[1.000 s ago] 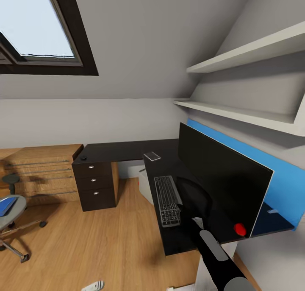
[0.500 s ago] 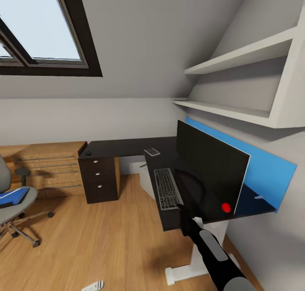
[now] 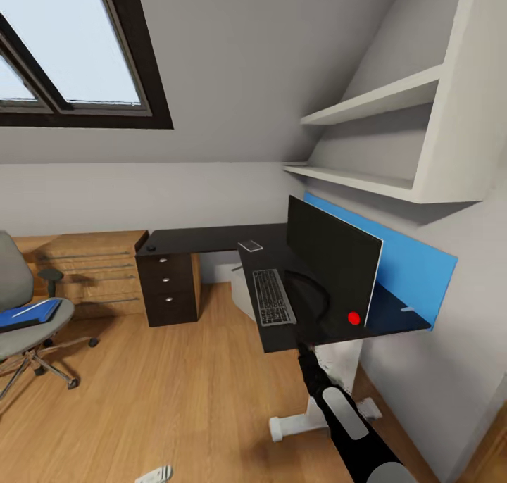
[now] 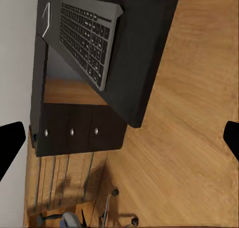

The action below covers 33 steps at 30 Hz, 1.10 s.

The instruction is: In the bedroom, organize the workspace by keeping the computer under the desk, ensuring the monitor is on the desk, placing the keyboard on the desk next to the monitor, placing the mouse on the desk next to the keyboard, moving the folder from the swivel chair onto the desk next to the mouse, stacking the notebook on top of the folder with the pen on top of the notebook, and positioning the swivel chair next to the desk.

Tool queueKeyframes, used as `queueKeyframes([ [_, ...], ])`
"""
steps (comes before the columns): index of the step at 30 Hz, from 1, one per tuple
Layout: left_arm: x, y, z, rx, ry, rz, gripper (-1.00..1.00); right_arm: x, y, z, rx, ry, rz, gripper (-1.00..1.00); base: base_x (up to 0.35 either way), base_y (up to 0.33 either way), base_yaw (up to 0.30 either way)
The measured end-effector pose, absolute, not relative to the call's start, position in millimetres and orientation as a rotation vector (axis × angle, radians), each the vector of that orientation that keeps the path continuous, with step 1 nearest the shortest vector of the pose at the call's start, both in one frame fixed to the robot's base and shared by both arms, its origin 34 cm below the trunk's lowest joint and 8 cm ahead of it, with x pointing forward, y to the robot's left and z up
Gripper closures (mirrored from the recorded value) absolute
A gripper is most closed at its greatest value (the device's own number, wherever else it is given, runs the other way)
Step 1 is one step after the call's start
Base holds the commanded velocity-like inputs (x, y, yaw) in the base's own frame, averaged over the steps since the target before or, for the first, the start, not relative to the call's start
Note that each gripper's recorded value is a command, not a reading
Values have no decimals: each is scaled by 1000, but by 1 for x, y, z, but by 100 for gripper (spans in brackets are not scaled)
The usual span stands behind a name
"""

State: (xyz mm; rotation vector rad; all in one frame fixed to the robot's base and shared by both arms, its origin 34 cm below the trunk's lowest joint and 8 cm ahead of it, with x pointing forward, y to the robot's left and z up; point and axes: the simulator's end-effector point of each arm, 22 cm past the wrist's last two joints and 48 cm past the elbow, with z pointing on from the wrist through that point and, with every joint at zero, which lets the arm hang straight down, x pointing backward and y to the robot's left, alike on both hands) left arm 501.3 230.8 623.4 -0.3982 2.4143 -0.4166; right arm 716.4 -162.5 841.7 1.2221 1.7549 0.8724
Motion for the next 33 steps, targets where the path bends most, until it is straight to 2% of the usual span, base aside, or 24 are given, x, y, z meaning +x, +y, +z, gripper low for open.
queueKeyframes([
  [8, 502, 232, 624, -401, 2412, -415, -100, 685, -185, 782, 1005, 1888, 522, -100, -266, -35, 0],
  [17, 502, 234, 631, -403, 2407, -411, -100, 624, -210, 720, 716, 2026, 178, -100, -33, -2, 0],
  [27, 499, 236, 643, -414, 2414, -389, -100, 574, -239, 698, 649, 2074, 21, -100, -1, 0, 0],
  [33, 493, 251, 643, -449, 2441, -286, -100, 563, -241, 700, 618, 2086, 3, -100, 0, 0, 0],
])
